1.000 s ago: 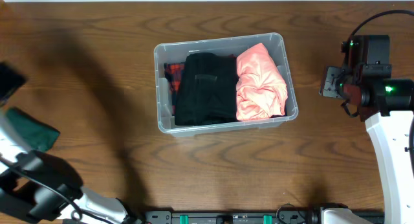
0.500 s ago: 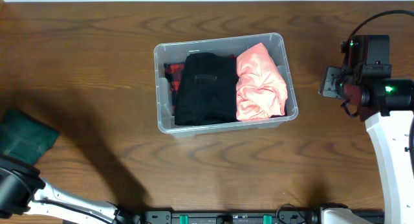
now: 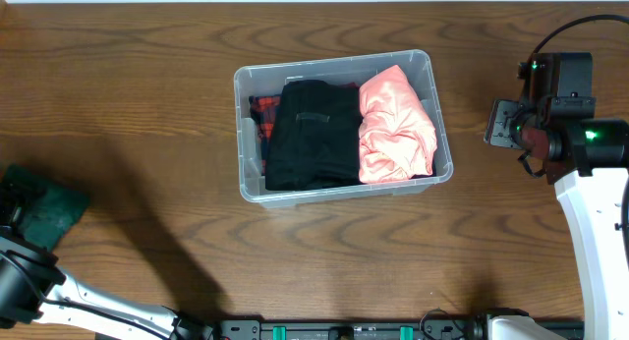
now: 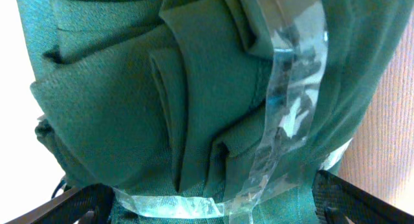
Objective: Pack container
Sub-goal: 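Move the left gripper to the dark green cloth and grasp it, then place the green cloth into the bin's left side and release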
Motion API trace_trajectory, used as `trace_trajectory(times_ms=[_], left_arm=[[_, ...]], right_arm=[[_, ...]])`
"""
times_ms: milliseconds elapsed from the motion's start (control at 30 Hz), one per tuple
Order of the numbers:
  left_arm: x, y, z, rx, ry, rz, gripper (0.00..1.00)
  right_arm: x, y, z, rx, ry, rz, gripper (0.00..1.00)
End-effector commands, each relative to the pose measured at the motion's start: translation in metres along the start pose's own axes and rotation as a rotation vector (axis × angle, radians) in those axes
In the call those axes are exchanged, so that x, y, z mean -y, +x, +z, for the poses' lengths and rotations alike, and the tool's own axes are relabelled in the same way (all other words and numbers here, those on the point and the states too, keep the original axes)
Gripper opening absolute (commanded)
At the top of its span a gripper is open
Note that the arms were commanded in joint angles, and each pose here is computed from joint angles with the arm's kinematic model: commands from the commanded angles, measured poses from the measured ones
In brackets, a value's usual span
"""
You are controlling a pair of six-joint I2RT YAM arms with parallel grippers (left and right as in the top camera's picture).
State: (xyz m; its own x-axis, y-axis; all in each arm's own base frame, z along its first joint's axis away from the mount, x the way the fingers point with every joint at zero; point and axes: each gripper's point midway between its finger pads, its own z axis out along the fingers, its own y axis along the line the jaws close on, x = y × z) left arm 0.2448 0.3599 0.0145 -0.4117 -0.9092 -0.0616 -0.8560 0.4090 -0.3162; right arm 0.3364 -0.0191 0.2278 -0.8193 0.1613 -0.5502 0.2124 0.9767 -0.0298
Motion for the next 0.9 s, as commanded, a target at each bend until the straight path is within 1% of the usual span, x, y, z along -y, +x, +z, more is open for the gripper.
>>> trace_trajectory(times_ms=[0, 100, 167, 300, 367, 500, 567, 633, 733, 800, 867], left_arm=[[-0.012, 0.034, 0.035, -0.125, -0.01, -0.023, 0.98], [-0.01, 0.037, 0.036, -0.133, 0.003, -0.026, 0.99], [-0.006, 0.038, 0.036, -0.134, 0.025, -0.029, 0.92], [-0.002, 0.039, 0.036, -0.142, 0.042, -0.031, 0.88], [-0.001, 0.04, 0.037, -0.143, 0.042, -0.03, 0.83], [-0.001, 0.04, 0.036, -0.145, 0.043, -0.031, 0.6], [0.003, 0.04, 0.036, -0.146, 0.068, -0.033, 0.5], [0.011, 0.04, 0.036, -0.146, 0.113, -0.035, 0.43], [0.023, 0.039, 0.034, -0.145, 0.181, -0.039, 0.36], [0.033, 0.039, 0.03, -0.142, 0.234, -0.038, 0.29], [0.042, 0.038, 0.026, -0.134, 0.26, -0.026, 0.19]], right_arm=[[0.004, -0.002, -0.004, 0.014, 0.01, 0.005, 0.62], [0.004, -0.002, -0.004, 0.015, 0.01, 0.006, 0.62], [0.004, -0.002, -0.004, 0.015, 0.01, 0.006, 0.62], [0.005, -0.001, -0.003, 0.011, 0.01, 0.005, 0.63], [0.005, -0.001, -0.003, 0.011, 0.01, 0.005, 0.62], [0.005, -0.001, -0.004, 0.011, 0.01, 0.006, 0.62], [0.005, -0.001, -0.004, 0.011, 0.01, 0.006, 0.63], [0.005, -0.001, -0.004, 0.011, 0.01, 0.005, 0.63], [0.005, -0.001, -0.004, 0.01, 0.01, 0.005, 0.63], [0.005, -0.001, -0.004, 0.009, 0.01, 0.005, 0.63], [0.005, -0.001, -0.004, 0.009, 0.011, 0.005, 0.63]])
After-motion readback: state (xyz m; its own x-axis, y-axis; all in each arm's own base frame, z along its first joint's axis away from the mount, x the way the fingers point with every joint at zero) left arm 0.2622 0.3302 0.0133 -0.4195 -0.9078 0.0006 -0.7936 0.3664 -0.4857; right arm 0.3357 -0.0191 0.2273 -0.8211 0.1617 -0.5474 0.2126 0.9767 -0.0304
